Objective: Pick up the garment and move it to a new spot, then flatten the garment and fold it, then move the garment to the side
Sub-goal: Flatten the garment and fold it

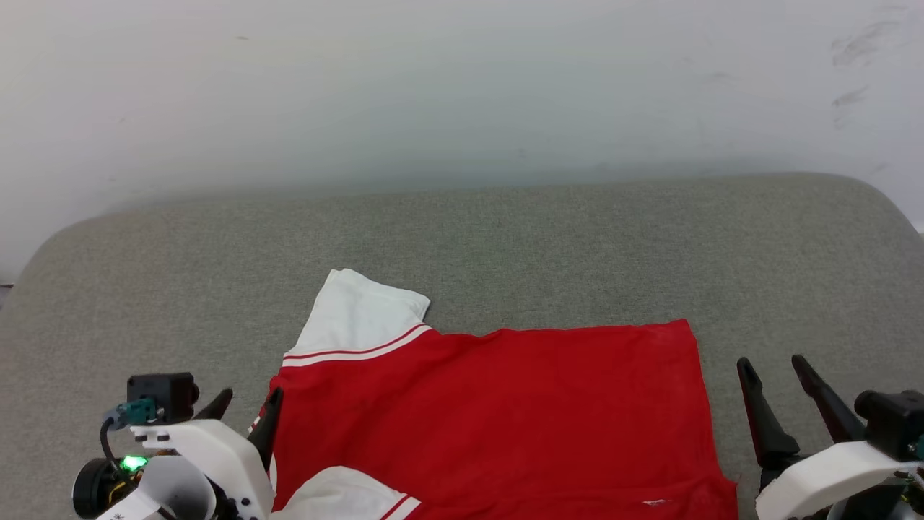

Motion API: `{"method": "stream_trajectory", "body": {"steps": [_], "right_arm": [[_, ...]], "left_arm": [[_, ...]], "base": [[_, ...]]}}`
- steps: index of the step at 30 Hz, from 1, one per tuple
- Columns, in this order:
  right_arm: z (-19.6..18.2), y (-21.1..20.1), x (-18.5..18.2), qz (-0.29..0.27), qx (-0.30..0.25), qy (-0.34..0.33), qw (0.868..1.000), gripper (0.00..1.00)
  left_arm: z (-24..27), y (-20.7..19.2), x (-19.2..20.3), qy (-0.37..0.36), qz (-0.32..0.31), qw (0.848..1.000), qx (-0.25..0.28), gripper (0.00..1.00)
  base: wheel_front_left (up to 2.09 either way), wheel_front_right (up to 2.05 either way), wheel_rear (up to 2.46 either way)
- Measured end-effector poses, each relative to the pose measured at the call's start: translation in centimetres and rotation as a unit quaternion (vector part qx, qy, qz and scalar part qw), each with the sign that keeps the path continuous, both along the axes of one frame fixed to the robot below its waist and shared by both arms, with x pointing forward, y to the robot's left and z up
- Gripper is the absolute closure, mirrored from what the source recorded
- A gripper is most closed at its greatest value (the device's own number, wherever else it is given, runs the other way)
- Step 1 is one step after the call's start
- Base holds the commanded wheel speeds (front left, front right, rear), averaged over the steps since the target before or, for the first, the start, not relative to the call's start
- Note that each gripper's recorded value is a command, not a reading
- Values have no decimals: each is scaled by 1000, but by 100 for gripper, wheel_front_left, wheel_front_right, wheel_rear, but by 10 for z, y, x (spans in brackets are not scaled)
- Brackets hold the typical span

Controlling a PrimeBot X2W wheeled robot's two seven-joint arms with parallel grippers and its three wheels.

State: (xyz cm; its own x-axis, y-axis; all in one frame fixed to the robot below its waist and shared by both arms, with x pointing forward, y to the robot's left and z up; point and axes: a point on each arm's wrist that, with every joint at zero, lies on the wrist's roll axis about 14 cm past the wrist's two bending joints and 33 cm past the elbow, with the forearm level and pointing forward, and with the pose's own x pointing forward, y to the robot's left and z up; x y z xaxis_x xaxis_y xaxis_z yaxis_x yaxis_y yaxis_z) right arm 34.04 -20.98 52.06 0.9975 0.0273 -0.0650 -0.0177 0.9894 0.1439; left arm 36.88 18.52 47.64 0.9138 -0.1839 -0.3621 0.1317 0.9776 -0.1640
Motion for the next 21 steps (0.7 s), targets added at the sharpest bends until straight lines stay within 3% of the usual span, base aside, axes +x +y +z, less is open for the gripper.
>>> {"method": "stream_trajectory", "body": {"steps": [9, 15, 21], "right_arm": [[32, 0, 29, -9, -21, -57, 998, 0], [13, -1, 55, -11, -26, -37, 999, 0], [-16, -4, 70, -18, -21, -6, 1000, 0]], "left_arm": [[26, -15, 78, -66, -6, 998, 10, 0], [2, -35, 133, -10, -51, 998, 17, 0], [-42, -34, 170, 94, -80, 992, 35, 0]], "base": [[0, 0, 0], [0, 0, 0], [0, 0, 0]]}}
